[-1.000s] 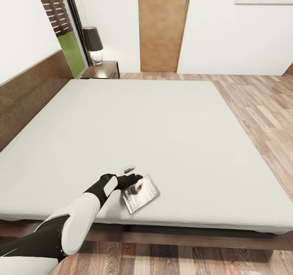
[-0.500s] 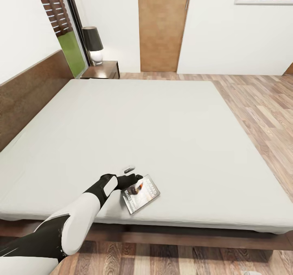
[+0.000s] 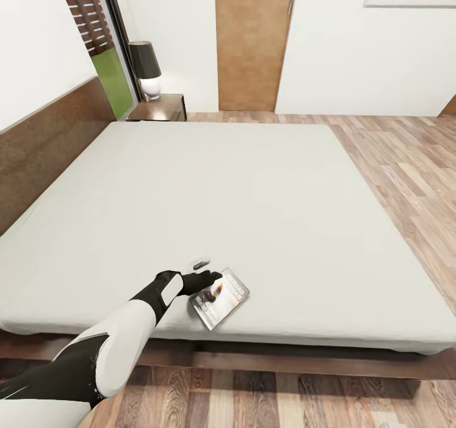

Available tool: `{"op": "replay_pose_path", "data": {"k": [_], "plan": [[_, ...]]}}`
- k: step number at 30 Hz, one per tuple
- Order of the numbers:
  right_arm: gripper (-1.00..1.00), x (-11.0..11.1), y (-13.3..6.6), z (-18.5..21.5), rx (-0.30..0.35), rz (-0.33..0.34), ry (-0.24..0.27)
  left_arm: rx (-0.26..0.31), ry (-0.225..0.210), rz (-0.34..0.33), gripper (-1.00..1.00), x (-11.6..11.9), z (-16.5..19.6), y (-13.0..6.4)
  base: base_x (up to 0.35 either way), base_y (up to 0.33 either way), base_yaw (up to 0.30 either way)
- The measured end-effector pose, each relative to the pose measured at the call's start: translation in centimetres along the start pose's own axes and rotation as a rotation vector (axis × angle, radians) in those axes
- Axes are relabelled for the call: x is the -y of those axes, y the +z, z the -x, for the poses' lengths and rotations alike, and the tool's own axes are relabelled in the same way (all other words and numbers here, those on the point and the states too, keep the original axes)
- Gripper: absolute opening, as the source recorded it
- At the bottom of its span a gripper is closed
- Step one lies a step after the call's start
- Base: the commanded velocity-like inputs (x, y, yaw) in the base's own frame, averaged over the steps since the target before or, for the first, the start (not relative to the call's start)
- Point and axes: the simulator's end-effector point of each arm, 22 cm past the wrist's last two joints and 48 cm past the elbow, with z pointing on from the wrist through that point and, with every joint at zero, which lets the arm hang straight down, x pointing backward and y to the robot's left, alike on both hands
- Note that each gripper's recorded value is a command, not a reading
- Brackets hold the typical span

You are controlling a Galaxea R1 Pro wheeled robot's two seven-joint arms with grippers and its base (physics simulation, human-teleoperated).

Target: In the bedroom, move the book from the bed onto either nightstand, and place the two sandals side by side next to the bed.

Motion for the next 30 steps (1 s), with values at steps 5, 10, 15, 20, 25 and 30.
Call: {"op": "replay_pose_path", "data": {"k": [5, 10, 15, 20, 25, 30], "plan": [[1.00, 0.00, 0.00, 0.01, 0.000, 0.000, 0.000, 0.000, 0.000, 0.000, 1.00, 0.00, 0.00, 0.00, -0.003, 0.000, 0.000], [1.00, 0.01, 0.01, 0.01, 0.000, 0.000, 0.000, 0.000, 0.000, 0.000, 1.00, -0.01, 0.00, 0.02, -0.121, 0.000, 0.000], [1.00, 0.00, 0.00, -0.01, 0.000, 0.000, 0.000, 0.000, 0.000, 0.000, 1.00, 0.00, 0.00, 0.01, -0.096, 0.000, 0.000], [1.00, 0.00, -0.01, -0.03, 0.000, 0.000, 0.000, 0.000, 0.000, 0.000, 1.00, 0.00, 0.00, 0.00, -0.017, 0.000, 0.000], [1.00, 0.00, -0.01, -0.02, 0.000, 0.000, 0.000, 0.000, 0.000, 0.000, 1.00, 0.00, 0.00, 0.00, -0.003, 0.000, 0.000], [1.00, 0.00, 0.00, 0.00, 0.000, 0.000, 0.000, 0.000, 0.000, 0.000, 1.00, 0.00, 0.00, 0.00, 0.000, 0.000, 0.000]]}}
